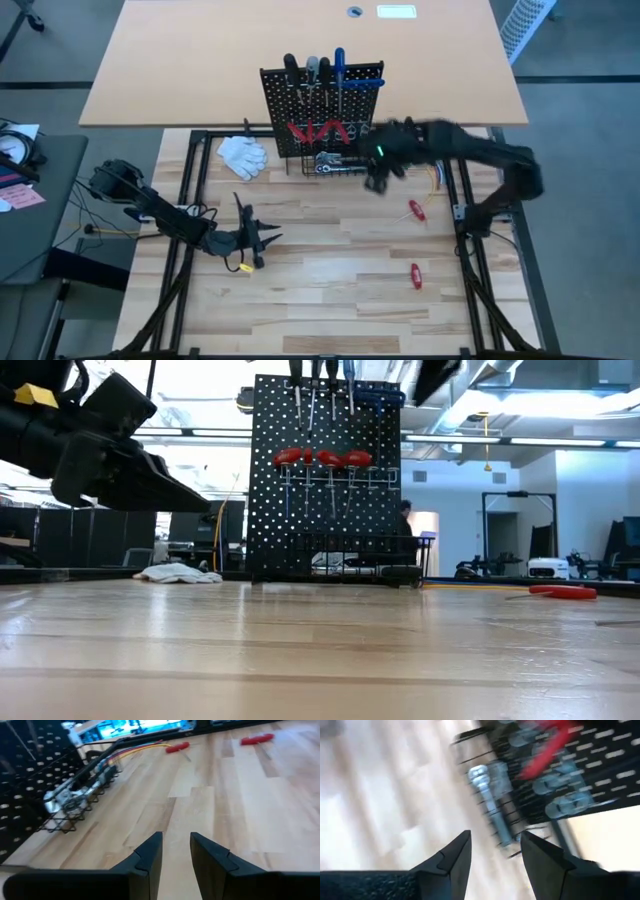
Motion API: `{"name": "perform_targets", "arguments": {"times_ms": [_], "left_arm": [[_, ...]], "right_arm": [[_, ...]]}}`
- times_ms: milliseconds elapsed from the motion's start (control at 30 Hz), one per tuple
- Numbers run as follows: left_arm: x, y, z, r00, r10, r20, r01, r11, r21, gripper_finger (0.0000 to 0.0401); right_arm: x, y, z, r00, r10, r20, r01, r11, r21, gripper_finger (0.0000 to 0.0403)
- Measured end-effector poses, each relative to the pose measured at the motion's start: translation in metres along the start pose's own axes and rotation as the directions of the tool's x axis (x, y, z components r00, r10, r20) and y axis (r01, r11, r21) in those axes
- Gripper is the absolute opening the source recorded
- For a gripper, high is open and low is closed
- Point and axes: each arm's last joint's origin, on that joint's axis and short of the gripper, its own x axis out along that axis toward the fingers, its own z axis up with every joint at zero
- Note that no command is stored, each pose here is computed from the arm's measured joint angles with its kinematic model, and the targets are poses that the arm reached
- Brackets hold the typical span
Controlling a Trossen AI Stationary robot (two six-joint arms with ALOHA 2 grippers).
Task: Hang tools onto peg board
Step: Hang the red allen wrench on the pegboard
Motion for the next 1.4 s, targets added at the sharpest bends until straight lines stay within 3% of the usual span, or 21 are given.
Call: {"name": "perform_targets", "arguments": {"times_ms": [133, 267, 433, 567, 700, 833, 1033, 1200, 1300, 1400], "left_arm": [[0.000, -0.001, 0.000, 0.999, -0.032, 0.002, 0.032, 0.999, 0.003, 0.0095], [-0.001, -0.005, 0.005, 0.999, -0.048, 0.014, 0.048, 0.999, 0.013, 0.0095], [0.001, -0.012, 0.015, 0.998, -0.067, 0.020, 0.065, 0.996, 0.055, 0.0095], [0.004, -0.014, 0.018, 0.998, -0.061, 0.001, 0.060, 0.996, 0.067, 0.0095], [0.006, -0.013, 0.020, 0.999, -0.052, 0.001, 0.052, 0.997, 0.057, 0.0095], [0.006, -0.013, 0.019, 0.999, -0.052, -0.007, 0.053, 0.997, 0.059, 0.0095], [0.006, -0.013, 0.016, 0.998, -0.052, -0.032, 0.053, 0.998, 0.045, 0.0095], [0.006, -0.013, 0.016, 0.998, -0.051, -0.037, 0.053, 0.997, 0.048, 0.0095], [0.006, -0.013, 0.016, 0.998, -0.051, -0.037, 0.053, 0.997, 0.047, 0.0095], [0.006, -0.013, 0.016, 0.998, -0.051, -0.037, 0.053, 0.998, 0.046, 0.0095]], "right_arm": [[-0.007, 0.046, -0.048, 0.998, 0.063, -0.021, -0.063, 0.998, -0.012, 0.0170], [0.004, 0.074, -0.115, 0.996, 0.018, -0.084, -0.002, 0.984, 0.178, 0.0167], [0.040, 0.091, -0.195, 0.972, 0.027, -0.232, 0.065, 0.924, 0.378, 0.0185], [0.065, 0.085, -0.229, 0.939, -0.002, -0.343, 0.164, 0.882, 0.442, 0.0228], [0.084, 0.070, -0.241, 0.902, -0.100, -0.420, 0.306, 0.835, 0.458, 0.0258], [0.103, 0.056, -0.239, 0.867, -0.132, -0.481, 0.376, 0.808, 0.455, 0.0260], [0.138, 0.043, -0.237, 0.839, -0.014, -0.544, 0.292, 0.856, 0.428, 0.0260], [0.159, 0.034, -0.238, 0.780, 0.001, -0.626, 0.288, 0.888, 0.360, 0.0250], [0.168, 0.035, -0.239, 0.762, 0.014, -0.647, 0.245, 0.919, 0.309, 0.0217], [0.173, 0.039, -0.238, 0.765, 0.021, -0.643, 0.197, 0.944, 0.265, 0.0158]]}}
